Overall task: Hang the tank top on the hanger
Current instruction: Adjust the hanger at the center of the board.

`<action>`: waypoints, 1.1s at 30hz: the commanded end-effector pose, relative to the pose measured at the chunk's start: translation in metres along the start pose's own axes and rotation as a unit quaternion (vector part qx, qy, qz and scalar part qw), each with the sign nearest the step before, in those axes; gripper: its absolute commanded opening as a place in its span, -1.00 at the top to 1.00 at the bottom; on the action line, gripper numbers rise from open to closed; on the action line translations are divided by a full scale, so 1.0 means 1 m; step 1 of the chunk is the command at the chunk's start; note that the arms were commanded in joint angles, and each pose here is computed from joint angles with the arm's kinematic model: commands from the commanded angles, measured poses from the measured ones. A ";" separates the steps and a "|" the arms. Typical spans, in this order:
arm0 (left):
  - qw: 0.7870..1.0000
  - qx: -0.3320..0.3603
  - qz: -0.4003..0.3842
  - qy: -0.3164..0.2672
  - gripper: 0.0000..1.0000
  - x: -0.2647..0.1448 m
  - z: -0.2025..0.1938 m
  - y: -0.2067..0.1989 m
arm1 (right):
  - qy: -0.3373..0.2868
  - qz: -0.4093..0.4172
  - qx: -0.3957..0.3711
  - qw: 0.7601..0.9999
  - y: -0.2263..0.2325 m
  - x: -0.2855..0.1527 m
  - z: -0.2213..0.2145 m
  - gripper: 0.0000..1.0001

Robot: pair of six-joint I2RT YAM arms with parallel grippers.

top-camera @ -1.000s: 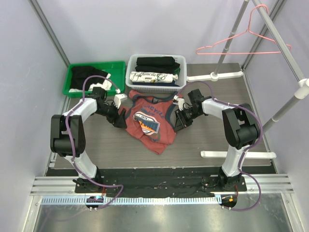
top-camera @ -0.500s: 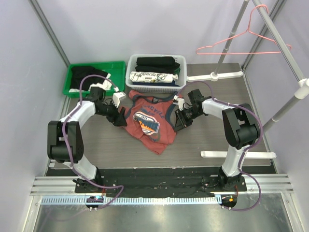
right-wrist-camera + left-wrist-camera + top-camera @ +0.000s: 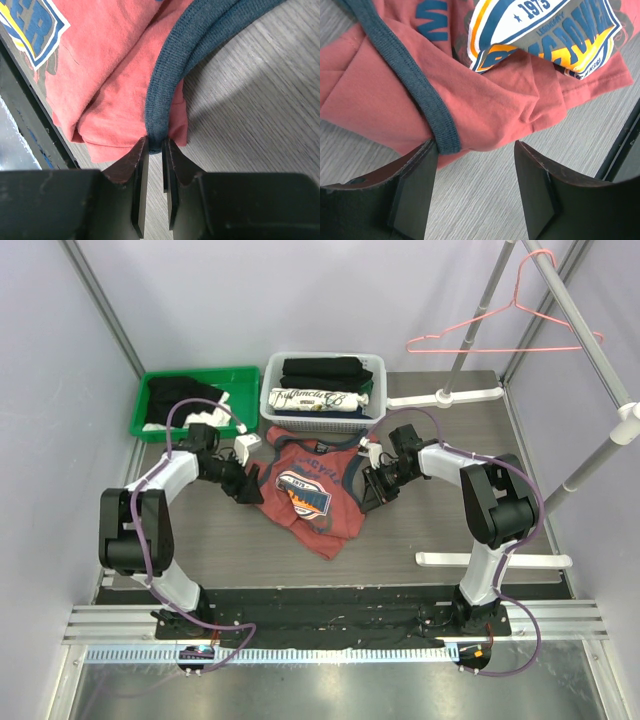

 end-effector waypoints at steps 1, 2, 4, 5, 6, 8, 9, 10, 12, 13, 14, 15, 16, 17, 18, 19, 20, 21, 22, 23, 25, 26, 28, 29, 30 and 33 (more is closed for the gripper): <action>1.000 0.016 -0.012 -0.011 -0.27 -0.004 0.008 -0.001 | -0.014 0.006 -0.017 1.000 0.008 -0.006 0.008 0.57; 1.000 0.016 -0.012 -0.010 -0.25 -0.004 0.007 -0.001 | -0.014 0.006 -0.017 1.000 0.007 -0.005 0.008 0.58; 1.000 0.017 -0.012 -0.012 -0.10 -0.005 0.009 -0.002 | -0.014 0.004 -0.017 1.000 0.007 -0.005 0.008 0.63; 1.000 0.017 -0.012 -0.013 -0.07 -0.005 0.010 -0.001 | -0.014 0.003 -0.017 1.000 0.007 -0.006 0.008 0.65; 1.000 0.018 -0.014 -0.014 -0.04 -0.006 0.011 -0.002 | -0.014 0.002 -0.017 1.000 0.007 -0.006 0.008 0.72; 1.000 0.019 -0.016 -0.016 0.13 -0.007 0.013 -0.002 | -0.016 -0.001 -0.020 1.000 0.007 -0.007 0.009 0.83; 1.000 0.017 -0.018 -0.014 0.20 -0.007 0.013 -0.003 | -0.018 -0.002 -0.022 1.000 0.008 -0.008 0.010 0.93; 1.000 0.017 -0.019 -0.015 0.34 -0.007 0.014 -0.002 | -0.019 -0.004 -0.023 1.000 0.008 -0.009 0.010 0.96; 1.000 0.019 -0.017 -0.014 0.52 -0.008 0.015 -0.002 | -0.022 -0.007 -0.028 0.999 0.009 -0.011 0.011 0.98; 1.000 0.018 -0.017 -0.014 0.73 -0.010 0.016 -0.002 | -0.023 -0.010 -0.030 0.999 0.009 -0.012 0.011 0.98; 1.000 0.019 -0.016 -0.013 0.82 -0.011 0.018 -0.002 | -0.025 -0.012 -0.032 0.999 0.010 -0.014 0.012 0.98; 1.000 0.022 -0.014 -0.015 1.00 -0.012 0.021 -0.001 | -0.028 -0.015 -0.038 0.999 0.011 -0.017 0.013 0.98; 1.000 0.020 -0.015 -0.014 1.00 -0.014 0.022 -0.002 | -0.033 -0.021 -0.044 0.998 0.012 -0.020 0.016 0.98; 0.999 0.024 -0.013 -0.017 1.00 -0.016 0.024 -0.003 | -0.035 -0.026 -0.047 0.998 0.012 -0.022 0.017 0.98; 0.999 0.027 -0.011 -0.019 1.00 -0.019 0.027 -0.004 | -0.041 -0.031 -0.053 0.997 0.014 -0.026 0.019 0.98; 0.999 0.031 -0.008 -0.022 1.00 -0.021 0.031 -0.004 | -0.045 -0.035 -0.061 0.996 0.015 -0.029 0.023 0.98; 0.999 0.034 -0.008 -0.026 1.00 -0.024 0.034 -0.006 | -0.050 -0.046 -0.066 0.996 0.014 -0.033 0.025 0.98; 0.999 0.036 -0.007 -0.029 1.00 -0.027 0.038 -0.007 | -0.055 -0.051 -0.073 0.994 0.017 -0.038 0.028 0.98; 0.999 0.041 -0.005 -0.034 1.00 -0.030 0.043 -0.007 | -0.061 -0.056 -0.082 0.993 0.019 -0.042 0.033 0.98; 0.998 0.044 -0.004 -0.037 1.00 -0.034 0.046 -0.010 | -0.066 -0.064 -0.087 0.992 0.019 -0.046 0.035 0.98; 0.998 0.044 0.001 -0.035 0.99 -0.036 0.048 -0.009 | -0.076 -0.070 -0.100 0.990 0.024 -0.053 0.040 0.98; 0.998 0.046 0.006 -0.032 0.84 -0.036 0.046 -0.008 | -0.077 -0.072 -0.101 0.989 0.024 -0.054 0.039 0.98; 0.999 0.046 0.015 -0.020 0.54 -0.032 0.039 -0.003 | -0.076 -0.071 -0.101 0.989 0.024 -0.054 0.038 0.98; 0.999 0.042 0.015 -0.014 0.42 -0.029 0.033 -0.002 | -0.075 -0.071 -0.101 0.990 0.024 -0.053 0.037 0.98; 0.999 0.036 0.009 -0.008 0.17 -0.024 0.027 0.001 | -0.075 -0.070 -0.102 0.989 0.024 -0.053 0.037 0.98; 1.000 0.021 -0.016 0.000 -0.04 -0.013 0.018 0.002 | -0.071 -0.071 -0.098 0.990 0.021 -0.050 0.034 0.98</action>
Point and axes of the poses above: each gripper's point midway between its finger pads, its own x axis out along the fingers, its own y axis along the line the jaws close on, z = x × y, the point moved 3 cm from there along -x, back along the fingers, and after that the axes turned 10 degrees about x, right-handed, at the moved point
